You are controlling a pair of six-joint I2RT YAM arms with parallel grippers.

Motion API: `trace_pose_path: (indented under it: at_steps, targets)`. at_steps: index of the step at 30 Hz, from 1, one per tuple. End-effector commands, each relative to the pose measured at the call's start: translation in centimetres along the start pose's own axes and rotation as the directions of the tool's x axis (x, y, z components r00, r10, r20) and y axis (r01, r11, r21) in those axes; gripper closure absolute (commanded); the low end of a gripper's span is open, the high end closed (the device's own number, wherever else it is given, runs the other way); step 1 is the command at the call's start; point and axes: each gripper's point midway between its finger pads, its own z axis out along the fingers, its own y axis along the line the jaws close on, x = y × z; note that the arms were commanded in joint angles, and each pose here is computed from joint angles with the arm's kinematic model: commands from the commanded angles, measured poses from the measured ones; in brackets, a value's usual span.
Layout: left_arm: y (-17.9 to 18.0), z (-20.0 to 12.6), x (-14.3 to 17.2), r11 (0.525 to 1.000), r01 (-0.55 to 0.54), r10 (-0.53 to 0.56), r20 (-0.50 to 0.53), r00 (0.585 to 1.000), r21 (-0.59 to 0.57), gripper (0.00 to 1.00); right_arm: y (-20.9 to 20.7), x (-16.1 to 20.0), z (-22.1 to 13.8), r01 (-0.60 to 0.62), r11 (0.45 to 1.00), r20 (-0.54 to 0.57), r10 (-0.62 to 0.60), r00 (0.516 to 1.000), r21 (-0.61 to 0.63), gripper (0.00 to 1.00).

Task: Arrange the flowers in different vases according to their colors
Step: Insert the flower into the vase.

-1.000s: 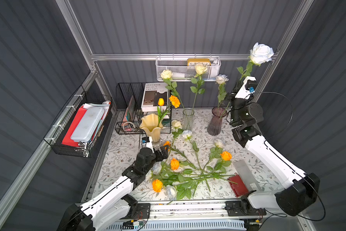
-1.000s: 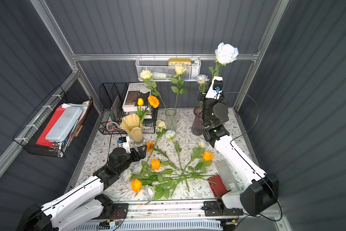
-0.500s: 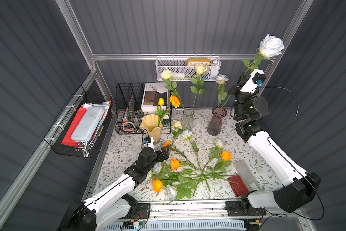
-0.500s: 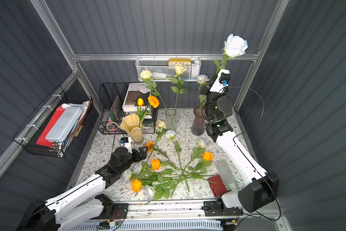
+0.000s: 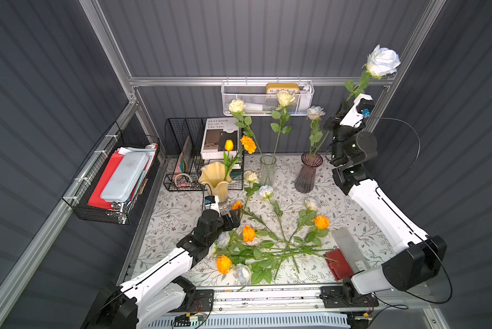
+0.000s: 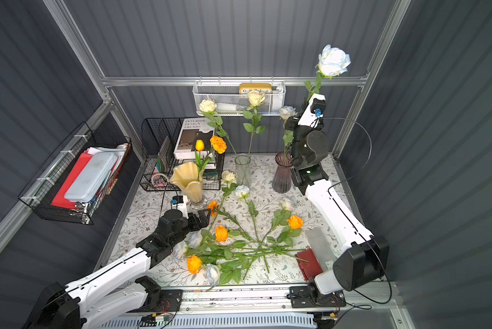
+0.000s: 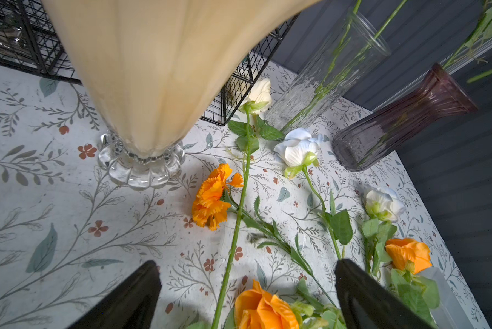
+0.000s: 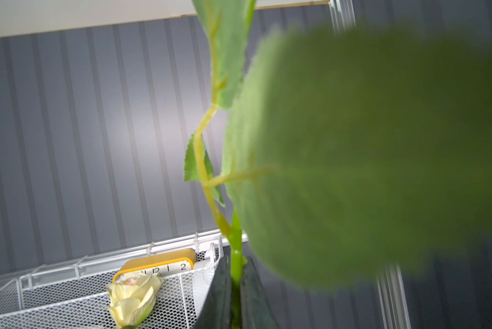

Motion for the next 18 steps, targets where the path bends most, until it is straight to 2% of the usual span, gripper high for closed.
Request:
trace_pose_path:
  at_steps: [1,4,6,8,10,12,17,18]
  targets:
    - [-0.8,-0.1,-1.3,1.000,-0.016,0.016,0.029,0.999,0.022,0.01,0.0,2.2,0.0,0.017,1.000,0.000,-0.017,1.000,-0.001,1.00]
    - [-0.9,-0.2,-1.3,1.000,-0.015,0.014,0.031,0.999,0.023,0.01,0.7,5.3,-0.2,0.027,0.999,-0.059,-0.029,0.998,-0.035,1.00]
    - [-0.8,-0.2,-1.3,1.000,-0.014,0.014,0.028,1.000,0.021,0.01,1.0,7.4,-0.9,0.019,0.998,-0.104,-0.024,0.994,-0.055,0.70]
    - [-0.8,-0.2,-1.3,1.000,-0.011,0.010,0.029,1.000,0.019,0.01,1.0,9.3,-1.8,0.016,0.998,-0.146,-0.025,0.989,-0.065,0.59]
    - [-0.8,-0.2,-1.2,1.000,-0.012,0.012,0.026,1.000,0.018,0.01,0.6,11.3,-2.8,0.022,0.998,-0.199,-0.034,0.979,-0.059,0.38]
    - [-0.8,-0.2,-1.2,1.000,-0.012,0.011,0.025,1.000,0.022,0.01,0.2,12.7,-3.6,0.025,0.999,-0.267,-0.037,0.963,-0.048,0.23]
    - [-0.9,-0.4,-1.4,1.000,-0.010,0.009,0.033,0.999,0.023,0.01,0.2,13.9,-6.9,-0.014,0.995,-0.435,-0.029,0.900,-0.095,0.18]
    - [-0.8,-0.4,-1.3,1.000,-0.009,0.008,0.033,0.999,0.023,0.01,0.3,14.3,-8.1,-0.032,0.993,-0.493,-0.030,0.869,-0.116,0.17]
